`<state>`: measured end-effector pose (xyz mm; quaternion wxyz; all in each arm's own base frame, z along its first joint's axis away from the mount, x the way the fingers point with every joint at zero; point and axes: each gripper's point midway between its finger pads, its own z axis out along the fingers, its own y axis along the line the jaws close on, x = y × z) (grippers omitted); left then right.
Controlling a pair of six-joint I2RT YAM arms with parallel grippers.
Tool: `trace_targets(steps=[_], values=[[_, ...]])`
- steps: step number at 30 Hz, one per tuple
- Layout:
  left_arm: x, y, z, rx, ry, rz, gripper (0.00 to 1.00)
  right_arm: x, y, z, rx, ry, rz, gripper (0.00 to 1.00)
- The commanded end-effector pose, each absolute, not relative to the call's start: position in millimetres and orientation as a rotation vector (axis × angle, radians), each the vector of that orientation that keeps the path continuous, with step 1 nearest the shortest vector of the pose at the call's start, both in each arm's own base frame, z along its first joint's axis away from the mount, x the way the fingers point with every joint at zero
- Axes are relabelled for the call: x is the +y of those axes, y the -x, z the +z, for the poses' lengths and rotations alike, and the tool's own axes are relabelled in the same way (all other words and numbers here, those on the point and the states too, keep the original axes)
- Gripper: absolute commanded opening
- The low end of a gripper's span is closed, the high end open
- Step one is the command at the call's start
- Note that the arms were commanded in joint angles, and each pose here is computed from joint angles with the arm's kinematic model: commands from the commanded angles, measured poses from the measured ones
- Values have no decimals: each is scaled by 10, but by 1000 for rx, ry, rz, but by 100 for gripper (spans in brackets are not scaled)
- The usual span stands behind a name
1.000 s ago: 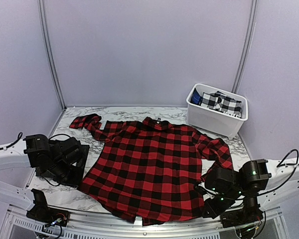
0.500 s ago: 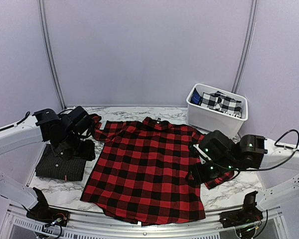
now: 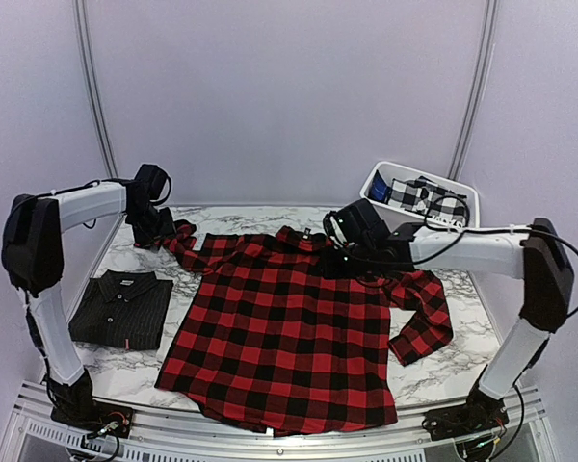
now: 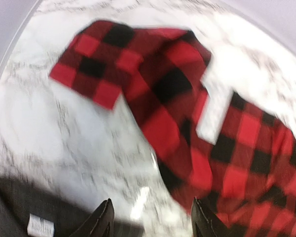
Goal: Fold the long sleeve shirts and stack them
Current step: Flatten out the crumpled shirt at the center of the board.
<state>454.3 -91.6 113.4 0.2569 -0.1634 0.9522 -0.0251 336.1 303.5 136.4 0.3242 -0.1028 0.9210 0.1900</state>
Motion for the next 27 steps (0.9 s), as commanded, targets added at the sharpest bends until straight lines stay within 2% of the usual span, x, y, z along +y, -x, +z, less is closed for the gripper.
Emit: trace_targets(steps=[1, 6, 10, 19, 24, 27], values=[[-864, -5023, 1089, 2525, 510, -194, 60, 3366, -3858, 1424, 2308, 310, 535, 27], [-899, -5303, 962, 2523, 498, -273, 65, 3519, -4237, 1000, 2353, 324, 484, 25], [-769, -5400, 759, 2551, 517, -181, 65, 3536, -4598, 786, 2359, 305, 459, 24], [-428, -5464, 491, 2569, 638, -97, 65, 3349, -5502, 677, 2339, 233, 390, 25], [-211, -5453, 490, 2566, 690, -67, 65, 3249, -5844, 567, 2339, 203, 391, 32], [-36, -5416, 502, 2560, 733, -60, 65, 3259, -5951, 533, 2332, 223, 392, 40]])
